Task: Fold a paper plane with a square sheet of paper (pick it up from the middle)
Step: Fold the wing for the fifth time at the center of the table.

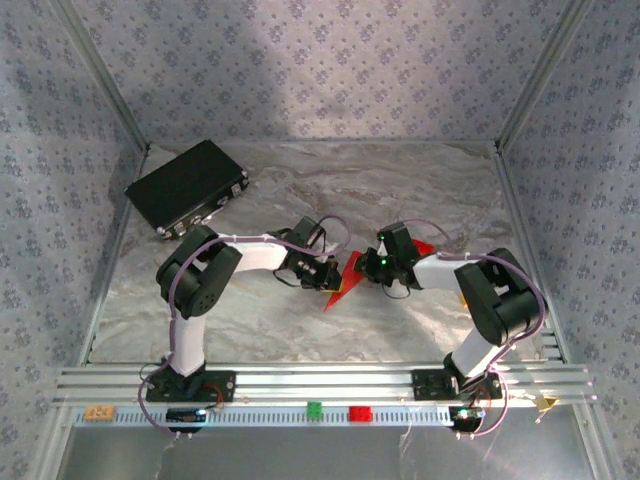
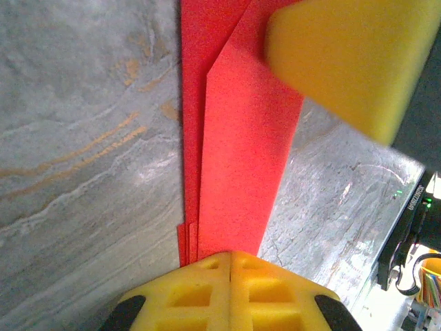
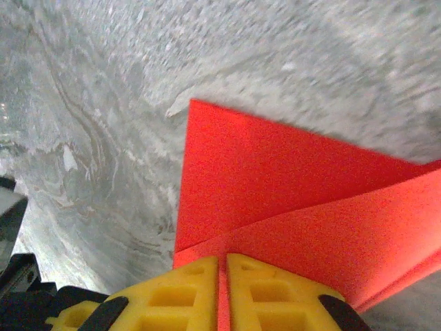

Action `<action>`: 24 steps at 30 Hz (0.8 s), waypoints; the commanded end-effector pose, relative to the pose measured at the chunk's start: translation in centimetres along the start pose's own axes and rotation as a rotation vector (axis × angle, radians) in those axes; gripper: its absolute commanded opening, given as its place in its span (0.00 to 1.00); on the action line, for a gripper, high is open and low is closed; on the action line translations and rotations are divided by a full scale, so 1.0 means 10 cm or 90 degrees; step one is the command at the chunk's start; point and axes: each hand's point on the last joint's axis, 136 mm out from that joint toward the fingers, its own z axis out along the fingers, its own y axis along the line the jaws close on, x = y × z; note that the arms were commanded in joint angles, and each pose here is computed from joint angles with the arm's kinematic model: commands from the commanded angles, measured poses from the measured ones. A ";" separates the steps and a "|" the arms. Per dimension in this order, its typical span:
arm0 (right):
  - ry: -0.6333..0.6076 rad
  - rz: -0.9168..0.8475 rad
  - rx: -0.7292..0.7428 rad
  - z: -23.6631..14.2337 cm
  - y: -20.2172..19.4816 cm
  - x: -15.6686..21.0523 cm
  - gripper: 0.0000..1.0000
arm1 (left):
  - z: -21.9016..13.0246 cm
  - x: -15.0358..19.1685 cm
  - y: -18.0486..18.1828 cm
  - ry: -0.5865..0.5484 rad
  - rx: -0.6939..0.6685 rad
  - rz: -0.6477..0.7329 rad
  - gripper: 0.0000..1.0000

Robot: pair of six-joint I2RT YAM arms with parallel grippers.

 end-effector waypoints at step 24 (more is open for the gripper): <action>-0.093 0.115 0.013 -0.37 -0.42 -0.63 0.14 | 0.14 0.52 0.44 0.096 -0.081 -0.059 0.00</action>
